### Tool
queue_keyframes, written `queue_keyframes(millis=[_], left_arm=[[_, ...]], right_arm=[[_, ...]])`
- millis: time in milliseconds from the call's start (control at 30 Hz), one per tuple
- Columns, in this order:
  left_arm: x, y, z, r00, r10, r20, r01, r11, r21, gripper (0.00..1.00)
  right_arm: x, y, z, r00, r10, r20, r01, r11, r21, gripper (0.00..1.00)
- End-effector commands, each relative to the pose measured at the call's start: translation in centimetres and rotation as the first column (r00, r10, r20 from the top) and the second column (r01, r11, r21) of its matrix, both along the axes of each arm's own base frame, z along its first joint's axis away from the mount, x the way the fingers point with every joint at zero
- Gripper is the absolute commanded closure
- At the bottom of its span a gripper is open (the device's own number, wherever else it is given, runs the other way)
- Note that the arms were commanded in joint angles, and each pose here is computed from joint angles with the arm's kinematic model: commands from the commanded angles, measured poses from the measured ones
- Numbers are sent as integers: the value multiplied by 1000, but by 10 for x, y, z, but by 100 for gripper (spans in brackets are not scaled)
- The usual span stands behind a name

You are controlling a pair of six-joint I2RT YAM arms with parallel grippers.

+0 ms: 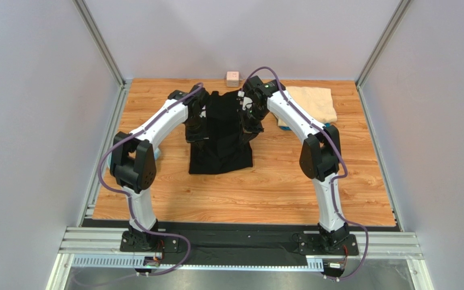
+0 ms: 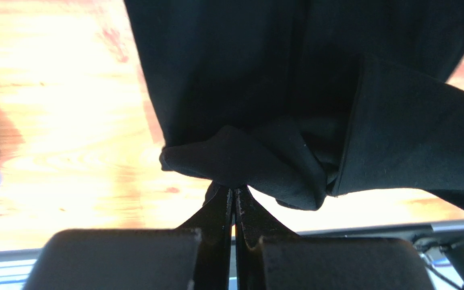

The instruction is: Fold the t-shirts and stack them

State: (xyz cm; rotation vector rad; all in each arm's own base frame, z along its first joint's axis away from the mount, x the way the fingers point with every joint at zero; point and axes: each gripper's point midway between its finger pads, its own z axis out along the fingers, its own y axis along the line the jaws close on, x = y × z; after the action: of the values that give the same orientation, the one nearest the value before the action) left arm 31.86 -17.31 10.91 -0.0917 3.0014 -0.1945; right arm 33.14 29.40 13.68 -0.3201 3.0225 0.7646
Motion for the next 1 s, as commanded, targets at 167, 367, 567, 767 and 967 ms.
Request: queue_keyframes(millis=[167, 367, 567, 767, 967], left_arm=[[32, 13, 1, 999, 2, 55, -7, 996, 88, 100], [49, 19, -8, 997, 1, 72, -10, 992, 123, 100], [66, 22, -15, 996, -4, 87, -8, 990, 139, 100], [84, 23, -24, 995, -21, 94, 7, 989, 148, 100], [94, 20, -30, 997, 0, 80, -9, 994, 106, 100]], right_arm=[[34, 6, -3, 997, -73, 10, 73, 997, 25, 96], [48, -1, -20, 995, -105, 3, 105, 994, 7, 96], [67, 0, -26, 989, -145, 29, 144, 989, 29, 95], [89, 6, -35, 982, -189, 29, 186, 979, 82, 89], [106, 19, -37, 968, -248, -43, 252, 948, 192, 70]])
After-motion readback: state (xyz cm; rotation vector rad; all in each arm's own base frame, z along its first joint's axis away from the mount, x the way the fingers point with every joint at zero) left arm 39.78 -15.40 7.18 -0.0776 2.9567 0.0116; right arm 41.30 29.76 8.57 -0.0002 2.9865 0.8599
